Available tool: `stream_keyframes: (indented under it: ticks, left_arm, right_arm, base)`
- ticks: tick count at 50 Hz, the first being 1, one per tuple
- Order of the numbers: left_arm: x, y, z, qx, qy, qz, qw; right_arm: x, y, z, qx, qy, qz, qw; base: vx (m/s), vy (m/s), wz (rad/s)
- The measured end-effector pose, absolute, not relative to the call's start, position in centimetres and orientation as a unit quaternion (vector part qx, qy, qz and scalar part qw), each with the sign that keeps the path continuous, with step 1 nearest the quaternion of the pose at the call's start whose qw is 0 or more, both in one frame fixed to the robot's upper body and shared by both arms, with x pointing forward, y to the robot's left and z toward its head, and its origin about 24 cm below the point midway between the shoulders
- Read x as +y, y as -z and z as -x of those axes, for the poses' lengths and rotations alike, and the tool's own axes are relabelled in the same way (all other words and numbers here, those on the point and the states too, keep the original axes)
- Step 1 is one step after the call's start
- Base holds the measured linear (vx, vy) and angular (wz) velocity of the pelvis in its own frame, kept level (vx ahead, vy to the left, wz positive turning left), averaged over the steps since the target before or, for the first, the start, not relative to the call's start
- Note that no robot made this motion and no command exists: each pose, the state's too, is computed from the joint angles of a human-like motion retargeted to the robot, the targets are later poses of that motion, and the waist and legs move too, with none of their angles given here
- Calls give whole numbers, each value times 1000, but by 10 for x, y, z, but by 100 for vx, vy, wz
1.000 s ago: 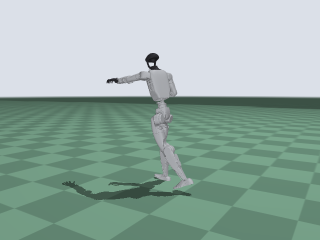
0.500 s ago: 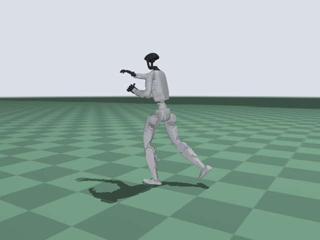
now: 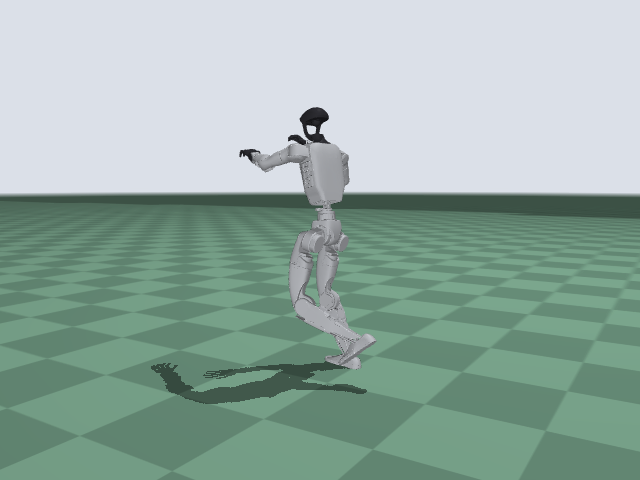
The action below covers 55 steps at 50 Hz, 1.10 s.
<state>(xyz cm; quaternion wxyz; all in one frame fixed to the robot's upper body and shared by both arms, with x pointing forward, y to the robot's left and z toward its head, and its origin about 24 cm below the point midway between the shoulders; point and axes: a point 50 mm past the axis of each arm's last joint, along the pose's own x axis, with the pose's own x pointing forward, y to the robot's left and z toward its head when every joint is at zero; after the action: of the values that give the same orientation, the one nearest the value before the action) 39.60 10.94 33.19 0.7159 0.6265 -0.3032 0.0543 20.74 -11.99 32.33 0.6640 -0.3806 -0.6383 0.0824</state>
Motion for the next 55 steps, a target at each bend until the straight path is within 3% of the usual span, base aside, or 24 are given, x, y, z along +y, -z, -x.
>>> stream_keyframes:
  ticks: [4, 9, 12, 14, 17, 19, 24, 29, 31, 34, 36, 37, 39, 42, 46, 49, 52, 55]
  left_arm:
    - [120, -253, -327, -383, 36, -452, 805]
    - [145, -153, -253, -278, 182, -308, 891]
    - [136, -140, -227, -257, 258, -281, 888]
    - [118, -152, -222, -290, 292, -300, 861]
    - [94, -209, -233, -414, 229, -357, 805]
    - [84, -254, -247, -481, 153, -390, 770]
    - [84, -310, -327, -425, 4, -497, 757]
    - [147, -313, -414, -207, -120, -627, 741]
    - [179, -312, -424, -116, -126, -704, 689]
    - [229, -308, -420, 16, -85, -828, 554]
    - [247, -322, -411, 10, -92, -865, 494]
    - [253, -333, -405, -15, -110, -862, 494]
    - [260, -350, -390, -85, -152, -797, 579]
    - [242, -331, -369, -215, -123, -615, 749]
    - [200, -242, -326, -281, 21, -502, 818]
    - [190, -166, -281, -236, 104, -355, 899]
    - [204, -103, -236, -132, 76, -161, 975]
    - [219, -62, -190, -49, 12, -7, 999]
  right_arm:
    - [-113, -344, -278, -577, 34, 411, 705]
    - [-125, -342, -376, -416, 124, 548, 715]
    - [-158, -330, -413, -266, 121, 664, 688]
    - [-189, -332, -419, -177, 135, 659, 719]
    - [-205, -367, -405, -227, 187, 507, 810]
    - [-188, -382, -386, -330, 167, 429, 824]
    - [-120, -314, -309, -487, -25, 354, 798]
    - [-116, -270, -213, -551, -145, 224, 791]
    - [-124, -273, -186, -577, -140, 190, 781]
    - [-133, -277, -156, -618, -126, 146, 762]
    - [-138, -287, -140, -658, -114, 129, 733]
    - [-140, -293, -134, -676, -111, 125, 717]
    - [-139, -309, -134, -701, -113, 137, 691]
    - [-127, -327, -169, -675, -114, 188, 704]
    - [-84, -313, -258, -552, -132, 228, 791]
    - [-38, -279, -328, -442, -110, 308, 835]
    - [-9, -236, -377, -311, -96, 374, 868]
    - [-21, -200, -402, -190, -80, 379, 902]
  base:
    - [117, -2, -97]
    - [119, 21, -169]
    - [116, 41, -22]
    - [111, 41, 103]
    - [105, 33, 143]
    - [101, 20, 82]
    - [101, 11, 19]
    - [107, -1, 56]
    - [113, -12, 23]
    - [114, -15, -91]
    - [109, -9, -187]
    - [104, -1, -212]
    - [98, 7, -215]
    - [91, 15, -174]
    - [88, 14, -170]
    - [83, 21, -267]
    - [76, 37, -284]
    - [70, 51, -229]
